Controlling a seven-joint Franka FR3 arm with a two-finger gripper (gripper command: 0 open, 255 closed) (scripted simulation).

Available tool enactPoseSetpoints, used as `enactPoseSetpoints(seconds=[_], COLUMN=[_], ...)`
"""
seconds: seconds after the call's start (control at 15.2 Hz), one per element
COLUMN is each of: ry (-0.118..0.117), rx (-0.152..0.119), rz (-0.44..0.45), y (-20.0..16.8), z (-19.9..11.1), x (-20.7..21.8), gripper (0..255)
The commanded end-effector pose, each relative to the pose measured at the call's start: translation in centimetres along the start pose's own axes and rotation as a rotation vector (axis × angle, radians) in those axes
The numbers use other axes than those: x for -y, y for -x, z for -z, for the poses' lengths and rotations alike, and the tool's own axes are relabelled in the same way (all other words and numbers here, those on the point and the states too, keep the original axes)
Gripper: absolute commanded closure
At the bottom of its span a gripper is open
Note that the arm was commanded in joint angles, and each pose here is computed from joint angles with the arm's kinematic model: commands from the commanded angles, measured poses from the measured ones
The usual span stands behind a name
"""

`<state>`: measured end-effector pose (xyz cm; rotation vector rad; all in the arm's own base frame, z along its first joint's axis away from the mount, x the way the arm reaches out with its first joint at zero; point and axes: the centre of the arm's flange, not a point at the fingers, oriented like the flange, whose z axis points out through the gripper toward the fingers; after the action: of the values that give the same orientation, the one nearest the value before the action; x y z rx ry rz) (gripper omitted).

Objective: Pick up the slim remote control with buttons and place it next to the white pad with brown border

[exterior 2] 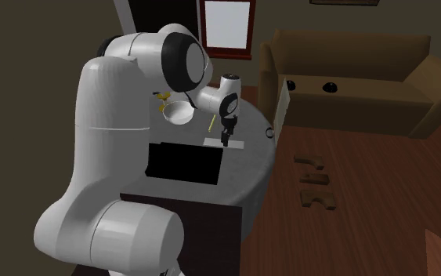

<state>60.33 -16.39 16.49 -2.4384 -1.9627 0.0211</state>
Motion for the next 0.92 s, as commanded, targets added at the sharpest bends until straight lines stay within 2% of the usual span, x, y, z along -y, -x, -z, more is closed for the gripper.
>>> enactPoseSetpoints(seconds=[0.0, 0.26, 0.73, 0.79, 0.86], ry=[0.000, 0.000, 0.000, 0.000, 0.000], rx=[0.000, 0.000, 0.000, 0.000, 0.000], rz=[0.003, 0.003, 0.003, 0.003, 0.004], y=[0.0, 0.0, 0.0, 0.0, -0.1], z=[-1.4, -3.3, -3.3, -2.9, -2.9], x=[-0.1, -0.1, -0.1, -0.1, -0.2], gripper=[0, 0, 0, 255, 255])
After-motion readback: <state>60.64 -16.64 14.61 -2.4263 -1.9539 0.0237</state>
